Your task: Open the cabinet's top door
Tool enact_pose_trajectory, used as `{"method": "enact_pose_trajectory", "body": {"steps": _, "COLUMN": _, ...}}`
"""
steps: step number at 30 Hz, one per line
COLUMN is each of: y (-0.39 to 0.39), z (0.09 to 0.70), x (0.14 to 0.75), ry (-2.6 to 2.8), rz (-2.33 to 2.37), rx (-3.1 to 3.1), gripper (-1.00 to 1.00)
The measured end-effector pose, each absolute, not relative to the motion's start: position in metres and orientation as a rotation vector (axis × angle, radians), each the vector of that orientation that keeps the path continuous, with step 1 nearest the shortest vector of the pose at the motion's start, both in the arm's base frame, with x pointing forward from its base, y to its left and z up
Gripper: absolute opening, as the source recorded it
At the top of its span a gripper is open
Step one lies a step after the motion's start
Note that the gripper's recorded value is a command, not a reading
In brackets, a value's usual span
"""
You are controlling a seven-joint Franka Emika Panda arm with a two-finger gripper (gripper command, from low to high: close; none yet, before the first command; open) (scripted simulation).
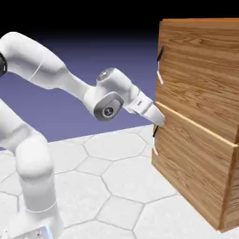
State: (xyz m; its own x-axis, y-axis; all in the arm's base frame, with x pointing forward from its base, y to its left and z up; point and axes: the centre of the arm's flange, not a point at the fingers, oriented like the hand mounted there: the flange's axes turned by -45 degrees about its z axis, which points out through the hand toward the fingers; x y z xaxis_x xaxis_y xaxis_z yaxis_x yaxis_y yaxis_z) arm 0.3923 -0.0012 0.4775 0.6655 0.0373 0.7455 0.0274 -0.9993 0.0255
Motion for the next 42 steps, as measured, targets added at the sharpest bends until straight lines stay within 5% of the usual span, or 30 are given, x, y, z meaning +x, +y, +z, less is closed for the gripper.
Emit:
{"method": "enact_pose_trajectory", "body": {"steps": 22, "y": -0.010, "z": 0.597, "x": 0.384, "ry": -0.070, "rz": 1.762, "rx": 2.575, "gripper": 0.00}}
{"method": "enact_pose_trajectory", "body": {"steps": 42, "y": 0.053, "z": 0.626, "x": 0.379, "ry": -0.080, "rz": 2.062, "rx": 2.321, "gripper": 0.00}}
